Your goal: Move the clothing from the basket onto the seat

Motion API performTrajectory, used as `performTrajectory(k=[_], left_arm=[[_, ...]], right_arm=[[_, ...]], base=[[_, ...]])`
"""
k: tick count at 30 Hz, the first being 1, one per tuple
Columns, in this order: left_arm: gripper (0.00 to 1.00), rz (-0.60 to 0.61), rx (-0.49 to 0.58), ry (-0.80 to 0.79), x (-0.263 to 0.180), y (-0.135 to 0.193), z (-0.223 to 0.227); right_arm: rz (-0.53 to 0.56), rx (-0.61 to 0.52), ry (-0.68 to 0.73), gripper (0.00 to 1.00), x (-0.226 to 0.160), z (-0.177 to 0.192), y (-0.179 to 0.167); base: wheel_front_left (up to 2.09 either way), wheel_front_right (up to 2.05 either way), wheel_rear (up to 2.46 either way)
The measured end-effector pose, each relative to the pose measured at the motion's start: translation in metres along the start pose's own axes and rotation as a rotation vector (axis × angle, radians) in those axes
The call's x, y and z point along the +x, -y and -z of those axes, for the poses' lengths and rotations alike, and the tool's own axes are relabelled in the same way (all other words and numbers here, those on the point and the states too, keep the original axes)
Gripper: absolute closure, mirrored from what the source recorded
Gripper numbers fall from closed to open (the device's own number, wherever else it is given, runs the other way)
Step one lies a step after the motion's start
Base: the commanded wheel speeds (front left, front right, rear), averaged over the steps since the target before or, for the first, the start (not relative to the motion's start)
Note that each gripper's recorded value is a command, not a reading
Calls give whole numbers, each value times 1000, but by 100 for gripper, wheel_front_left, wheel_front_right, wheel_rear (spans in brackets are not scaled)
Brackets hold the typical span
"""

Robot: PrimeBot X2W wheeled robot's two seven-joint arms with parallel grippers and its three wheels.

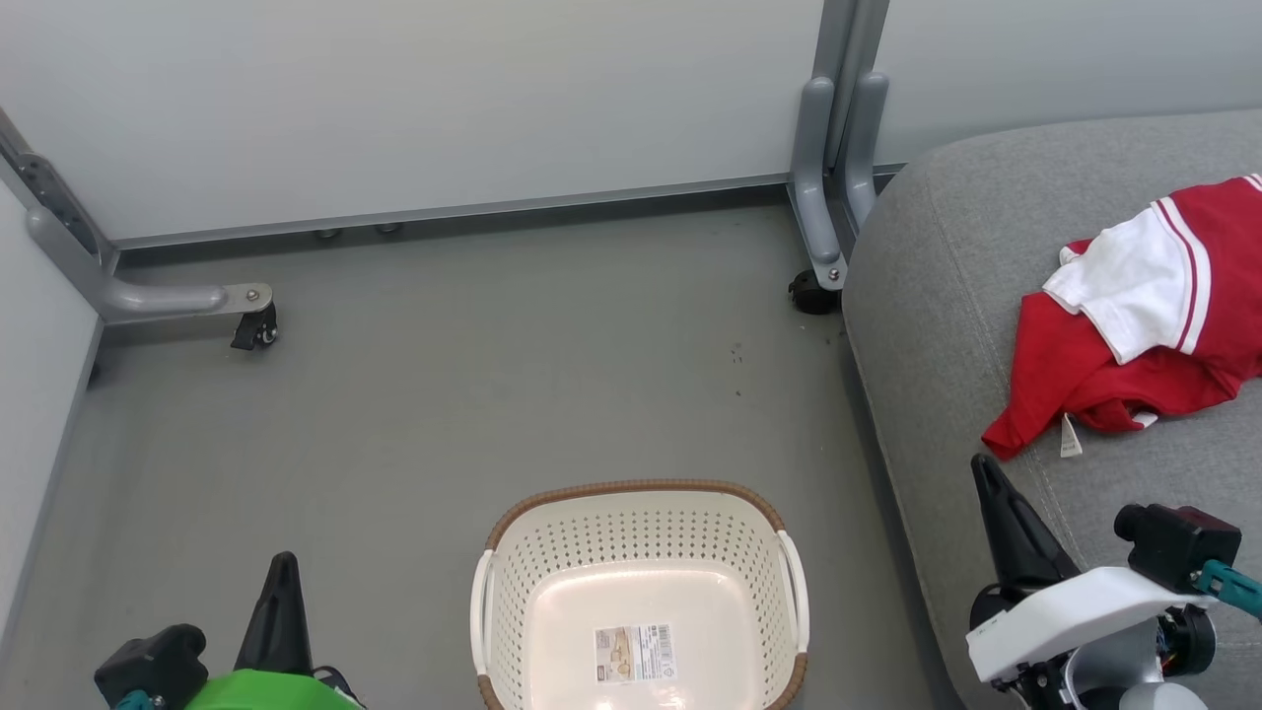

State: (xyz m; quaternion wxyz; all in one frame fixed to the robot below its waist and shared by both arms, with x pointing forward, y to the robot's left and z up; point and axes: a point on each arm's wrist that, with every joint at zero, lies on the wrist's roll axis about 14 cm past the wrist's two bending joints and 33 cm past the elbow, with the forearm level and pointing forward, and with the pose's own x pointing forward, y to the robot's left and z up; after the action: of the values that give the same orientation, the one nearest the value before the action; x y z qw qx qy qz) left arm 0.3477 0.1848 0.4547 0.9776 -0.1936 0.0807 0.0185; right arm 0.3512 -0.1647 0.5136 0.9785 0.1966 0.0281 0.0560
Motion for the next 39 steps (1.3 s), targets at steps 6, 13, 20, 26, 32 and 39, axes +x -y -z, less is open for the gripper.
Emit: performTrajectory(k=[6, 13, 20, 26, 32, 39], left_arm=[[100, -13, -100, -5, 4, -3, -3], [100, -15, -212, -13, 8, -2, -5], [100, -15, -314, -15, 12, -2, -8], [100, -18, -403, -21, 13, -2, -8], [100, -9, -478, -17, 16, -1, -12], [100, -3, -560, -13, 19, -1, -16]], right_arm=[[1, 99, 4, 100, 2, 0, 3], [3, 209, 13, 100, 6, -1, 6], [4, 311, 25, 100, 10, -2, 8], [12, 397, 28, 100, 11, -1, 11], [17, 472, 33, 100, 13, -1, 14], [19, 556, 43, 100, 16, -3, 16]], base=[[0, 0, 0], [0, 0, 0], [0, 0, 0], [0, 0, 0], [0, 0, 0], [0, 0, 0]])
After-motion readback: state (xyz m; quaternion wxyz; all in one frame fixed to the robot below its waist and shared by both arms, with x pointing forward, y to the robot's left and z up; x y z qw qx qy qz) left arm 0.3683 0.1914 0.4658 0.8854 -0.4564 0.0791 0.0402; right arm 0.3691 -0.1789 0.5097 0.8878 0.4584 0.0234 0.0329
